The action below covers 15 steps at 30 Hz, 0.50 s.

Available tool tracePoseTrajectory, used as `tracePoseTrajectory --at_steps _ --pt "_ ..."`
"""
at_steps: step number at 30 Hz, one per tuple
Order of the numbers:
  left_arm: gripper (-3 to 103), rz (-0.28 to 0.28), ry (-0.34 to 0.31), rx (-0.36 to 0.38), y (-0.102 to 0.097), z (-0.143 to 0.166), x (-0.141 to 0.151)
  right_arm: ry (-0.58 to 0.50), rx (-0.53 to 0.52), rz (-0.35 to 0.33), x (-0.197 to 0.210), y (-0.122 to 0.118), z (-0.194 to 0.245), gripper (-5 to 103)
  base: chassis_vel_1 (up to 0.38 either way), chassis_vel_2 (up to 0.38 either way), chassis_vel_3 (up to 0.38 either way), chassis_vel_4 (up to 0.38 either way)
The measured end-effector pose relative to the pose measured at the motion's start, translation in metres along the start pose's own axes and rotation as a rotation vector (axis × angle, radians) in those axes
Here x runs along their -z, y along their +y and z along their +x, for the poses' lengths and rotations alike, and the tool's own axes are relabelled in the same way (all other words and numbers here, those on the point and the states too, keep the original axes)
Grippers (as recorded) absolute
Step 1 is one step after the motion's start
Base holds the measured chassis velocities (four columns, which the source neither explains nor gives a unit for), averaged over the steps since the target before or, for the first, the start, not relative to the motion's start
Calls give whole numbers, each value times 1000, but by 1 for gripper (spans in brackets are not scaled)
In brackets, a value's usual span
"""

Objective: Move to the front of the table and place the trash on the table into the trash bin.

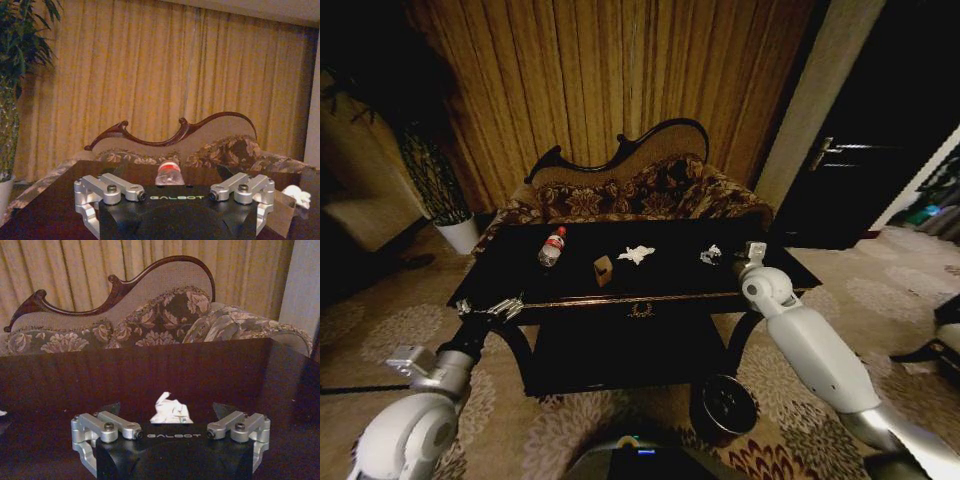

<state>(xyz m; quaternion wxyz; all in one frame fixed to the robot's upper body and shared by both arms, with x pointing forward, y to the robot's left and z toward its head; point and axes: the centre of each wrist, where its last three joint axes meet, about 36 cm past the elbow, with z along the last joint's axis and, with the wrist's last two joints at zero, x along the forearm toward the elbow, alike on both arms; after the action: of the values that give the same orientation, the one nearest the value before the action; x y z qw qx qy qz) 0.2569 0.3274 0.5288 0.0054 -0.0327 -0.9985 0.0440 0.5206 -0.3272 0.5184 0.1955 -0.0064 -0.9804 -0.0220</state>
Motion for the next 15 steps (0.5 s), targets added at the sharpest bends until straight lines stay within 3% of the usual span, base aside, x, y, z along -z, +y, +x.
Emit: tracePoseTrajectory --at_steps 15 --pt "100 11 -7 2 -2 1 0 13 9 2 -7 1 2 100 0 0 0 0"
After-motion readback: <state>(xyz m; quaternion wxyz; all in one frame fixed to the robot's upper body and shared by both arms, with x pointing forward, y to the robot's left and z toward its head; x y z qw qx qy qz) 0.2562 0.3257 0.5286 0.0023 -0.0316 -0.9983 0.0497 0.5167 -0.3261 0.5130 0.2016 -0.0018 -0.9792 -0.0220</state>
